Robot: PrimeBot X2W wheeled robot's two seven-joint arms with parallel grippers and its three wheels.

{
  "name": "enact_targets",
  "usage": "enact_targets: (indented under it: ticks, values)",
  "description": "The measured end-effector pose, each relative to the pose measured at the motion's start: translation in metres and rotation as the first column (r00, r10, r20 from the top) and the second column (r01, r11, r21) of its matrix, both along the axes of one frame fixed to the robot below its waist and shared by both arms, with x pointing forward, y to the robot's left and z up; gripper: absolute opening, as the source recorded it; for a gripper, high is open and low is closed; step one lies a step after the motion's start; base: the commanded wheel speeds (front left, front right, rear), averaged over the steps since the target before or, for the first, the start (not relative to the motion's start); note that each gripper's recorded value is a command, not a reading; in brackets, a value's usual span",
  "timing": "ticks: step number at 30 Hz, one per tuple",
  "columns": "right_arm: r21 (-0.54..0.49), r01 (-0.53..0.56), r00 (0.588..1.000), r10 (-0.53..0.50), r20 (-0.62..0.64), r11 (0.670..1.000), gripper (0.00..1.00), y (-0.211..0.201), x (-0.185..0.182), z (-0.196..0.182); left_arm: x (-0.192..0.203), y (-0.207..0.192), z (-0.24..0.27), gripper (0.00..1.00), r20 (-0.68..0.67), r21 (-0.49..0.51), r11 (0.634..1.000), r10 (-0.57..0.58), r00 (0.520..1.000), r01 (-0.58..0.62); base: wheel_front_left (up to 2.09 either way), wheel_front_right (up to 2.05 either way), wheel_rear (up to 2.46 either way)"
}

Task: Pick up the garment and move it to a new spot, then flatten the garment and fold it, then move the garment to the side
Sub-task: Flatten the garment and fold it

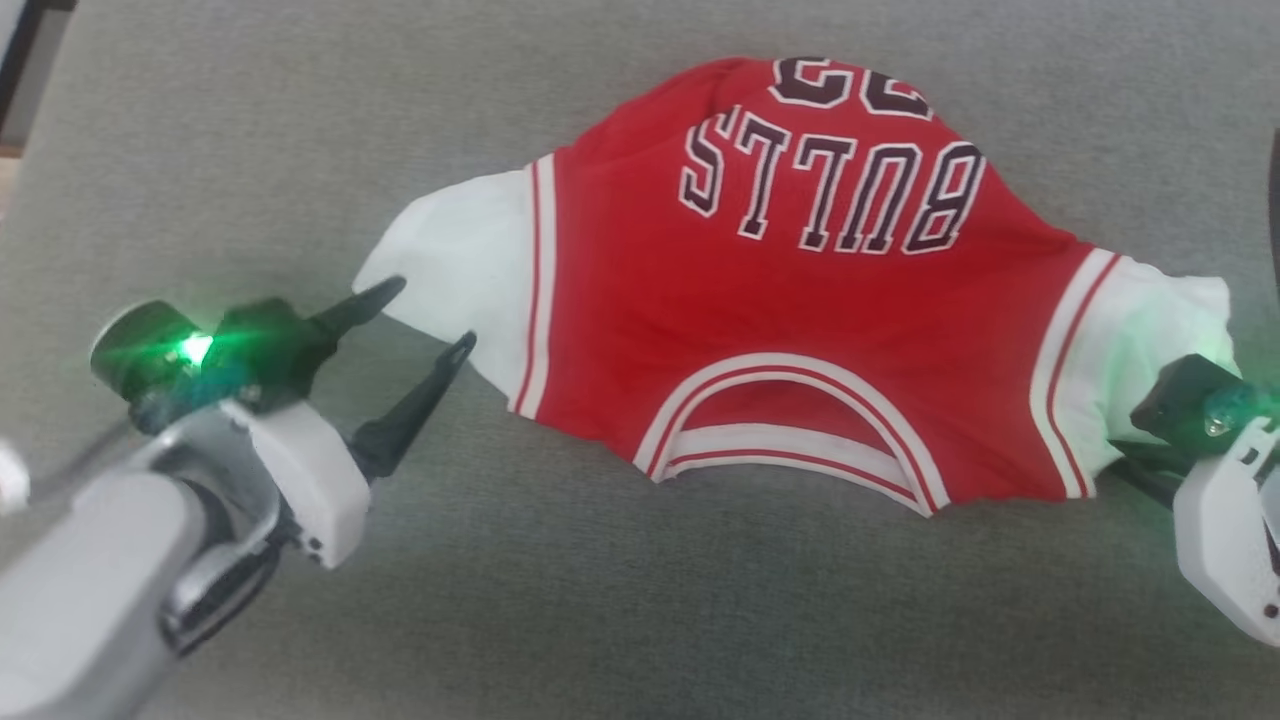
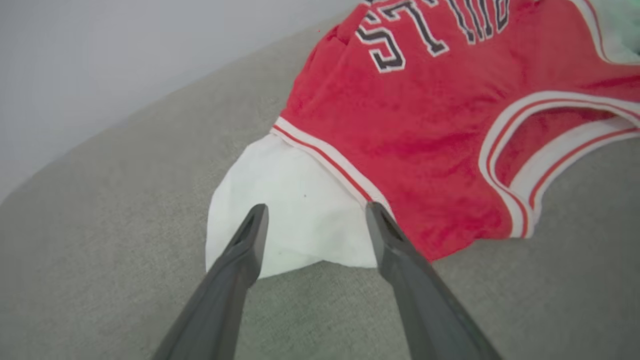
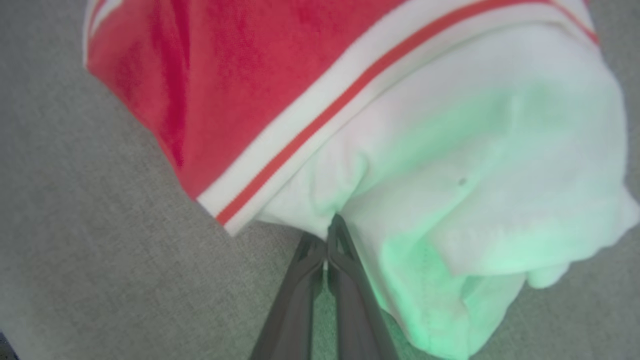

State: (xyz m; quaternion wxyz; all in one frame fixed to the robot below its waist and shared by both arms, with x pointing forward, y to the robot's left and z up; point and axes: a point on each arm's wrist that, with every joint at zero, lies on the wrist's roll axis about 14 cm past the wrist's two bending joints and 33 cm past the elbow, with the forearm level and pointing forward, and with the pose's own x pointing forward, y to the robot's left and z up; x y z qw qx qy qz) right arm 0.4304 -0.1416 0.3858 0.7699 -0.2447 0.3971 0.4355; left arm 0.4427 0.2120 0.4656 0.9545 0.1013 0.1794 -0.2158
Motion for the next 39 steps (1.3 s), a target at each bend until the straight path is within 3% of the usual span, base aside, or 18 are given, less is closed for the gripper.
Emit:
enact_targets:
  ticks: [6,19,20,21,22,23,29,36,39]
  values:
    - [0.013,0.006,1.0,-0.006,-0.008,1.0,0.0,0.001,0.004,-0.005,-0.01,-0.013,-0.032,1.0,-0.34,-0.001,0.995,-0.096,0.935,0.102,0.0,0.0,0.0]
    - [0.034,0.0,1.0,0.001,-0.025,0.999,0.0,0.004,0.011,-0.018,0.005,-0.015,-0.085,1.0,-0.589,0.011,0.993,-0.086,0.803,0.114,0.0,0.0,0.0]
    - [0.034,0.0,1.0,0.001,-0.027,0.999,0.0,0.004,0.011,-0.018,0.005,-0.016,-0.087,0.86,-0.596,0.007,0.993,-0.088,0.798,0.114,0.0,0.0,0.0]
    - [0.035,0.0,1.0,0.001,-0.029,0.999,0.0,0.004,0.011,-0.019,0.005,-0.017,-0.089,0.54,-0.605,0.001,0.993,-0.091,0.791,0.115,0.0,0.0,0.0]
    - [0.036,0.0,1.0,0.001,-0.029,0.999,0.0,0.005,0.011,-0.019,0.005,-0.018,-0.089,0.35,-0.612,-0.006,0.994,-0.093,0.786,0.113,0.0,0.0,0.0]
    - [0.04,0.002,1.0,0.0,-0.029,0.999,0.0,0.005,0.012,-0.019,0.005,-0.019,-0.089,0.0,-0.618,-0.009,0.993,-0.095,0.78,0.114,0.0,0.0,0.0]
    - [0.071,0.009,1.0,-0.009,0.004,0.997,0.0,0.008,0.017,-0.012,0.004,-0.024,-0.083,0.0,-0.616,-0.035,0.993,-0.11,0.78,0.112,0.0,0.0,0.0]
    - [0.168,0.045,0.985,-0.072,0.159,0.985,0.0,0.006,0.041,0.031,0.01,-0.024,-0.05,0.0,-0.515,-0.117,0.991,-0.11,0.85,0.057,0.0,0.0,0.0]
    - [0.223,0.061,0.964,-0.116,0.241,0.973,0.0,0.0,0.051,0.061,0.019,-0.03,-0.018,0.0,-0.421,-0.209,0.977,-0.117,0.899,0.029,0.0,0.0,0.0]
